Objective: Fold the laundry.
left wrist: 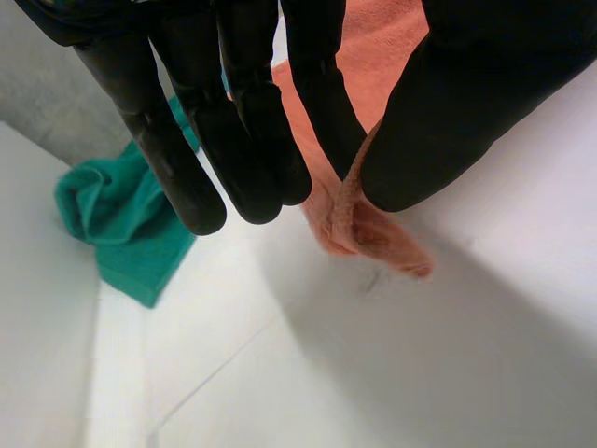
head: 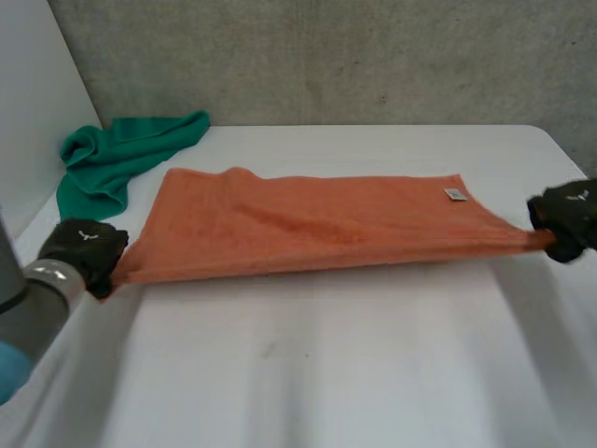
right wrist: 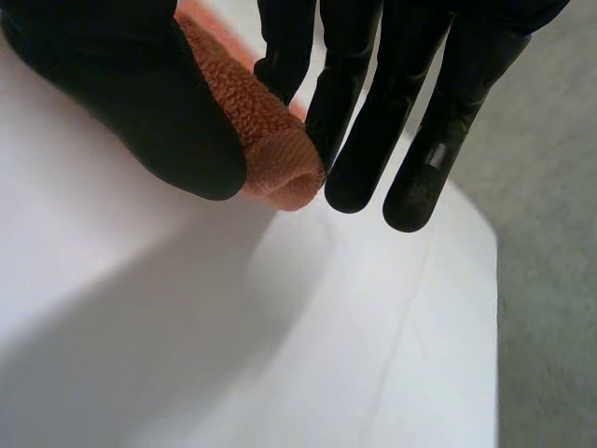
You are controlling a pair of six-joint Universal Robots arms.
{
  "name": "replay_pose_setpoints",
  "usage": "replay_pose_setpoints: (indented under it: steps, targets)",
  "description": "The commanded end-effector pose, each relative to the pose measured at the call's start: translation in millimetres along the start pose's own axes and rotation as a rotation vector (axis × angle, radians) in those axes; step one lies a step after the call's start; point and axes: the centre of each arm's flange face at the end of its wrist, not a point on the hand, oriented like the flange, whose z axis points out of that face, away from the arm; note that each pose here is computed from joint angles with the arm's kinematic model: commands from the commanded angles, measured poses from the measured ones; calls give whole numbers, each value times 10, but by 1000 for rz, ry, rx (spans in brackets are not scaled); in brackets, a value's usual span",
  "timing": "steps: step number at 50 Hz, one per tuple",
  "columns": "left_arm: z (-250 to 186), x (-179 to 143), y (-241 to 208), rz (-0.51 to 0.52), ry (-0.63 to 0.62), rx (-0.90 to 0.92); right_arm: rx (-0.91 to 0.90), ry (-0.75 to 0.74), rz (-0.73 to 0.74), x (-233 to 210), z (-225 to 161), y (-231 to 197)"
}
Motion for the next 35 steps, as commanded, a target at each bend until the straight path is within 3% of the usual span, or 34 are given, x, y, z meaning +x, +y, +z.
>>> replay_pose_setpoints:
  steps: [1,5,10,24,30,34,35]
  targets:
    - [-654,-22,2,239,70,-79,-211,-121,-201,154,-461,89]
    - [-761,30,57,325,100,-94,-285,-180,-225,176,-559,173]
    - [-700,52,68,343,105,-76,-271,-168,-195,189,-527,195]
    - [232,330,-246,357,53,122,-193,-80,-159,-7,51,264]
    - [676,249,-541,355,-56,234,-22,66,-185,42,365,-93]
    - [840,-85,-1087,318,-242,394,197,236,-139,367,430,-674]
    - [822,-289,-1401,287,-343,492,248,271,-119,449,418,-809]
